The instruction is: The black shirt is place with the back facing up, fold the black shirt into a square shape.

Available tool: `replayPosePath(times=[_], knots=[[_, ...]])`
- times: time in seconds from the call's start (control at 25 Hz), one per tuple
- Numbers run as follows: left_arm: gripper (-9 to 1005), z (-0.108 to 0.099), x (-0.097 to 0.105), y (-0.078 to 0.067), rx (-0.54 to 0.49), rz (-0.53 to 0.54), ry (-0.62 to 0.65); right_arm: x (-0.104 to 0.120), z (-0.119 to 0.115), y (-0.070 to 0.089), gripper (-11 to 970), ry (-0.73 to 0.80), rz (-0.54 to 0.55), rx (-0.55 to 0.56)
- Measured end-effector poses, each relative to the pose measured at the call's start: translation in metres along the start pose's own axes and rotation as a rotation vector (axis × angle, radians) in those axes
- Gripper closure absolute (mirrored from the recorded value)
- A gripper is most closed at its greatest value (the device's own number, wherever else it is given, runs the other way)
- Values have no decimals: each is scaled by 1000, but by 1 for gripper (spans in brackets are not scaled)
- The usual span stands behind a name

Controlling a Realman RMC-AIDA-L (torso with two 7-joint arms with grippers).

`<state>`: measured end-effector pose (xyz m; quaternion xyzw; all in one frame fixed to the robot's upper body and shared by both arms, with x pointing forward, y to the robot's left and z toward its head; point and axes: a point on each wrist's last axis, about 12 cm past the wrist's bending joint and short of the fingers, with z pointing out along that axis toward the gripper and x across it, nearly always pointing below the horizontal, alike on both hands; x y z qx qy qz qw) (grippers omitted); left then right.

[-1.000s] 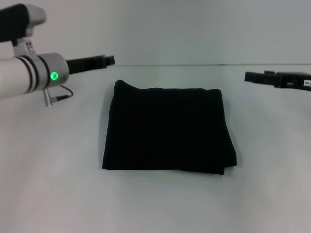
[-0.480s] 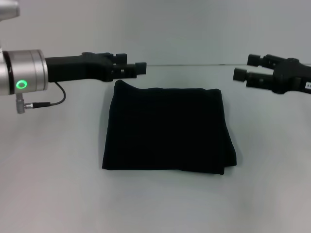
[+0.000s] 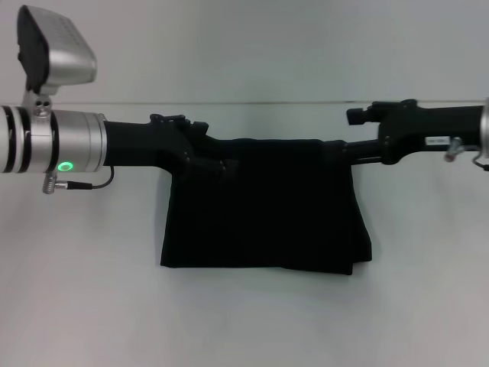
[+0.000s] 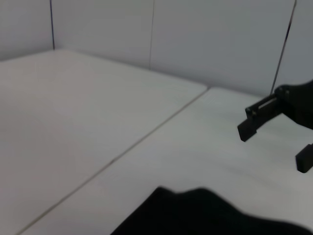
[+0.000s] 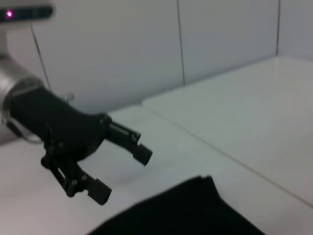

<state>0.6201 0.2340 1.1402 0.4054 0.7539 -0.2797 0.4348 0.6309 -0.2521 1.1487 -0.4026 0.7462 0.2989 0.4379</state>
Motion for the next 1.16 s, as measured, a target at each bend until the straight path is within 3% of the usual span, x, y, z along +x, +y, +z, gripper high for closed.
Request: replayPosePath(times=[0.32, 1.16], knots=[[47, 7, 4, 0, -23, 26, 60, -3, 24, 0, 75, 94, -37, 46], [46, 10, 15, -3, -15, -7, 92, 11, 34, 6, 75, 124, -16, 58]])
